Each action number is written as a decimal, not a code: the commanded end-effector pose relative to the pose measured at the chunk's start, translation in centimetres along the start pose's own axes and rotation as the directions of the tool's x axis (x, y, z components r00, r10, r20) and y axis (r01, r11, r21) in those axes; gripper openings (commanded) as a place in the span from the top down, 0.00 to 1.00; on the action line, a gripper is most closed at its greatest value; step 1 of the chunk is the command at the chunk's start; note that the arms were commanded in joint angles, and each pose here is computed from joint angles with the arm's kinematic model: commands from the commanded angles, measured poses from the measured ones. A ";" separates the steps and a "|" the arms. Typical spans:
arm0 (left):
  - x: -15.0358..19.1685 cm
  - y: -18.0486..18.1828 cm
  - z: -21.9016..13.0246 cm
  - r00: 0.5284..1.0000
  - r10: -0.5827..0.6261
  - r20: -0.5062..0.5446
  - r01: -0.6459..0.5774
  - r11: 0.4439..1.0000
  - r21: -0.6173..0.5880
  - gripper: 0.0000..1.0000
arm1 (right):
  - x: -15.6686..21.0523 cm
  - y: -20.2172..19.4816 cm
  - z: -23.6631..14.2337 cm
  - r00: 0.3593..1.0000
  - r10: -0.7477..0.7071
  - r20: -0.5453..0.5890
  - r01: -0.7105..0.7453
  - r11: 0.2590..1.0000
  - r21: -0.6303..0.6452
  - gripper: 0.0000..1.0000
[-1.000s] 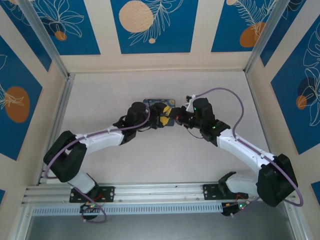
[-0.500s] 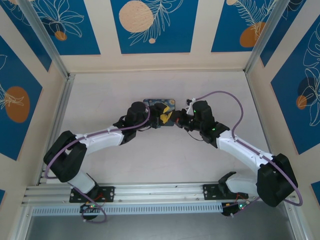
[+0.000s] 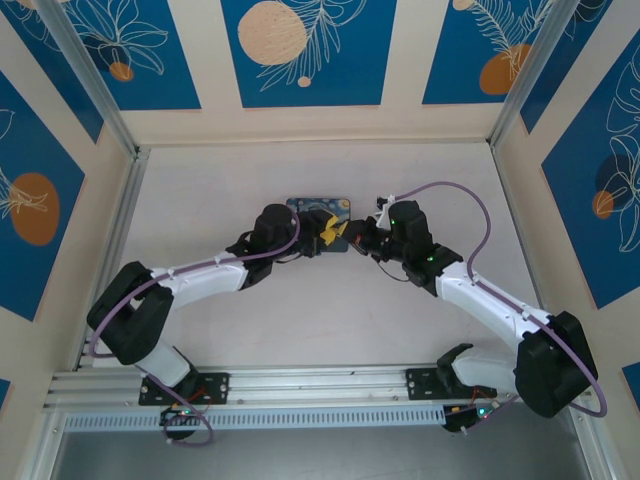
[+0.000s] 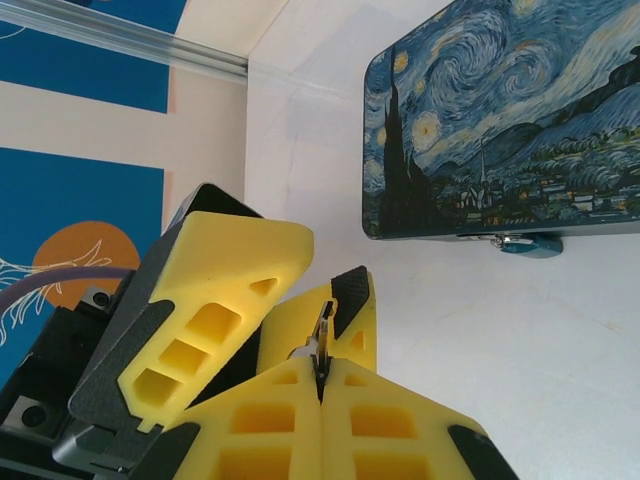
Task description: Unlock the padlock with the key
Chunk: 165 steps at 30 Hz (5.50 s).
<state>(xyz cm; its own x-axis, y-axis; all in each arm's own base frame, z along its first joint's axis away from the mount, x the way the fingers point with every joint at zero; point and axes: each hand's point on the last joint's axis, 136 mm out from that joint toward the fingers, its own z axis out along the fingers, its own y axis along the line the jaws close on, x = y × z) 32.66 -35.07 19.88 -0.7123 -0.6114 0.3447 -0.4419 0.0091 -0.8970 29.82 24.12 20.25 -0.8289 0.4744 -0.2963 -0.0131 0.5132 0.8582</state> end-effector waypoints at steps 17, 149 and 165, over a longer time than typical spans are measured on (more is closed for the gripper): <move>0.7 -1.0 -0.8 0.999 0.050 0.009 -0.050 0.999 0.015 0.90 | -0.2 -0.3 -0.6 1.000 0.001 0.015 -0.001 1.000 0.002 1.00; -2.4 -6.6 -6.0 0.842 0.400 0.361 -0.453 0.888 0.074 1.00 | -0.1 6.6 4.4 0.999 0.042 -0.016 -0.044 0.923 -0.383 0.91; -2.7 -6.9 -7.5 0.801 0.461 0.383 -0.507 0.861 0.024 0.54 | -0.3 5.0 3.3 0.999 0.049 -0.016 -0.052 0.931 -0.361 1.00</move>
<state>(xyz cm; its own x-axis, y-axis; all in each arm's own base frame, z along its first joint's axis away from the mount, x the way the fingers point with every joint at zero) 33.96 -28.41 24.98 -0.5896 -0.7811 -0.2054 -0.0573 0.2941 -0.9541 32.19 29.82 22.87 -0.8416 0.4858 -0.2361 -0.1596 0.1938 0.9680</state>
